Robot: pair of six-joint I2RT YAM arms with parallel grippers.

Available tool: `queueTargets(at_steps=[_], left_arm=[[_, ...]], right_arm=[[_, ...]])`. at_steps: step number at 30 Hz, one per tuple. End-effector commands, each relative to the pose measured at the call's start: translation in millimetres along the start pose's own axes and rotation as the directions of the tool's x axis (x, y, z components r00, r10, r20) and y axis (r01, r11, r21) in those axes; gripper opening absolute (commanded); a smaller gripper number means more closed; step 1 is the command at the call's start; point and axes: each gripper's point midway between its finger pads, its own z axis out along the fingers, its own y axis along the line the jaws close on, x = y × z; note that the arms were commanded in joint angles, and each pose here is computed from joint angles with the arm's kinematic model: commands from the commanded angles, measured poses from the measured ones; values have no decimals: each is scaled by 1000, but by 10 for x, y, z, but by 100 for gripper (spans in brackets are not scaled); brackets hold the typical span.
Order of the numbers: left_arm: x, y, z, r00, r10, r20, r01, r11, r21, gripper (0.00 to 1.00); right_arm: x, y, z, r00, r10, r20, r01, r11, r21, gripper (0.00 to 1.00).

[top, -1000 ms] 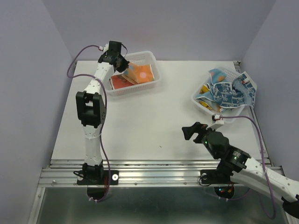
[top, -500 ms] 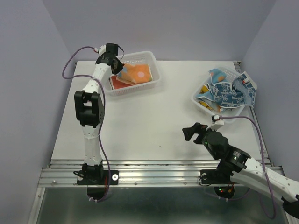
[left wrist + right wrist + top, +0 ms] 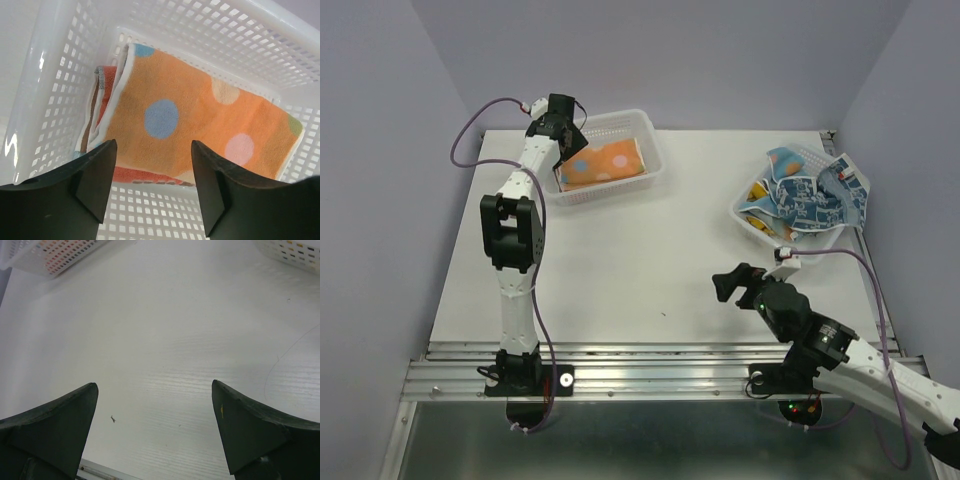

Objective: Fold and stack the towels
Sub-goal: Neatly place the folded towel into the bin, then grab crumpled towel

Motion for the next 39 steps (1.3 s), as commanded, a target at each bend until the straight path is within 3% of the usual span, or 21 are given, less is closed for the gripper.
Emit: queueTargets(at_steps=[1,3,7,10,11,12,14,15,17,18,20,22,27,29,39], left_arm=[[-494,-113,-617,993,-9,115,1,998,65,73],[-497,-137,-767,992,11,128,-22,996,87,75],[-522,-402,-1479,976,48,211,-97,969,226,79],[-433,-352,-1955,956,53,289,-130,958,257,88],[-293,-392,-2091,952,61,299,-148,949,280,99],[-197,-244,-2236,947,44,318,-145,943,301,99],[60,-207,-2416,950,41,311,-162,913,374,99],[371,-11,-2282,958,80,274,-179,916,360,99],[378,105,-2602,951,6,310,-151,881,447,99],[614,294,-2463,961,20,277,-142,893,427,99],[670,440,-2611,961,-46,273,-92,876,473,99],[866,600,-2567,968,-29,248,-96,873,478,99],[1182,811,-2366,985,-4,170,-72,897,435,99],[1268,805,-2325,989,18,144,-80,895,440,99],[1443,816,-2113,993,57,98,-93,909,406,99]], right_arm=[[-353,158,-55,997,4,75,-3,1000,-7,100],[-407,193,-49,997,-21,77,21,1000,0,100],[-711,316,-64,994,-18,109,13,999,53,100],[-783,159,-6,993,-41,108,15,974,227,100],[-937,71,-59,989,-71,130,26,947,320,100],[-1033,51,-76,986,-45,160,-18,929,369,100],[-1268,-45,-153,975,-117,186,5,858,513,100],[-1347,-32,-161,972,-106,210,-22,847,531,100],[-1493,20,-137,969,-137,207,0,833,553,100],[-1582,77,-45,971,-164,174,43,836,547,100],[-1697,92,222,980,-124,156,27,859,511,100],[-1757,-61,430,986,-147,84,83,855,512,100],[-1781,-1009,965,998,-18,-60,53,745,665,100],[-1880,-1323,1020,998,61,-29,-23,718,695,100],[-1651,-2064,1323,988,138,-75,-25,611,791,99]])
